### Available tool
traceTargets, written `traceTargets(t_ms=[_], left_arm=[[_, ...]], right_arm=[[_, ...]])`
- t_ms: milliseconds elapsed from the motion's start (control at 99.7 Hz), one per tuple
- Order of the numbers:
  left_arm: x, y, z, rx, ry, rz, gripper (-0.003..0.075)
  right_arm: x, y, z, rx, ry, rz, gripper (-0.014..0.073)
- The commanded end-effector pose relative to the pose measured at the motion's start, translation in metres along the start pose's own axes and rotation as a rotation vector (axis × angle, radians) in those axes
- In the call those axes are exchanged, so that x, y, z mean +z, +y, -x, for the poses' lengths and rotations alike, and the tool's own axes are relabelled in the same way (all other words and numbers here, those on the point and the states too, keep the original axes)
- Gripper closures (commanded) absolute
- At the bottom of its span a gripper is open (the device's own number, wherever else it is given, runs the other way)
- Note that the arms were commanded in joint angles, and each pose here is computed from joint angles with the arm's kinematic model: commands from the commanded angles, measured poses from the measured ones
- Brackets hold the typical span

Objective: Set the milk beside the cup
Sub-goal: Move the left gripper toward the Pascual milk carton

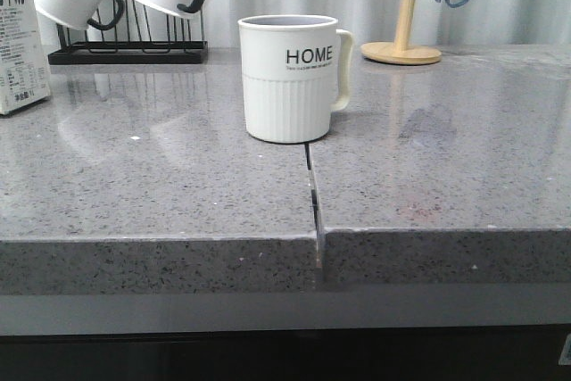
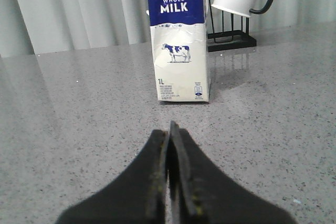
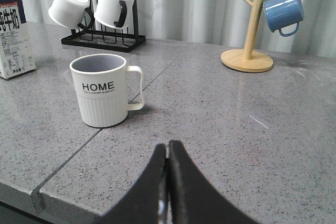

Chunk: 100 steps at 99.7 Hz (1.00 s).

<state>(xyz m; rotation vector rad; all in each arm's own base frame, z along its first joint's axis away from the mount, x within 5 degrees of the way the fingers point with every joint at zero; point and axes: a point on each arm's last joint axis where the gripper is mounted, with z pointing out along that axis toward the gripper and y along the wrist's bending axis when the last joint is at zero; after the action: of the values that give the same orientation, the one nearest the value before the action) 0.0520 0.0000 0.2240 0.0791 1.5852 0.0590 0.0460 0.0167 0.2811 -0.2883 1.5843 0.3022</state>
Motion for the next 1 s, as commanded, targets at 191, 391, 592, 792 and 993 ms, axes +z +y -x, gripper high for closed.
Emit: traceTargets(t_ms=[191, 391, 592, 792, 993], left_arm=[[0.008, 0.005, 0.051, 0.011, -0.014, 0.008, 0.0605], [0.017, 0.005, 0.061, 0.002, -0.065, 0.001, 0.0036], [0.026, 0.004, 0.064, 0.001, -0.080, -0.006, 0.0083], [0.043, 0.004, 0.064, -0.090, -0.013, -0.014, 0.0083], [0.076, 0.003, 0.064, -0.179, 0.101, -0.011, 0.0083]], right_arm=[[-0.002, 0.001, 0.015, -0.004, -0.088, 0.004, 0.0663], [-0.002, 0.001, 0.015, -0.004, -0.088, 0.004, 0.0663], [-0.002, 0.001, 0.015, -0.004, -0.088, 0.004, 0.0663], [-0.002, 0.001, 0.015, -0.004, -0.088, 0.004, 0.0663], [-0.002, 0.001, 0.015, -0.004, -0.088, 0.004, 0.0663]])
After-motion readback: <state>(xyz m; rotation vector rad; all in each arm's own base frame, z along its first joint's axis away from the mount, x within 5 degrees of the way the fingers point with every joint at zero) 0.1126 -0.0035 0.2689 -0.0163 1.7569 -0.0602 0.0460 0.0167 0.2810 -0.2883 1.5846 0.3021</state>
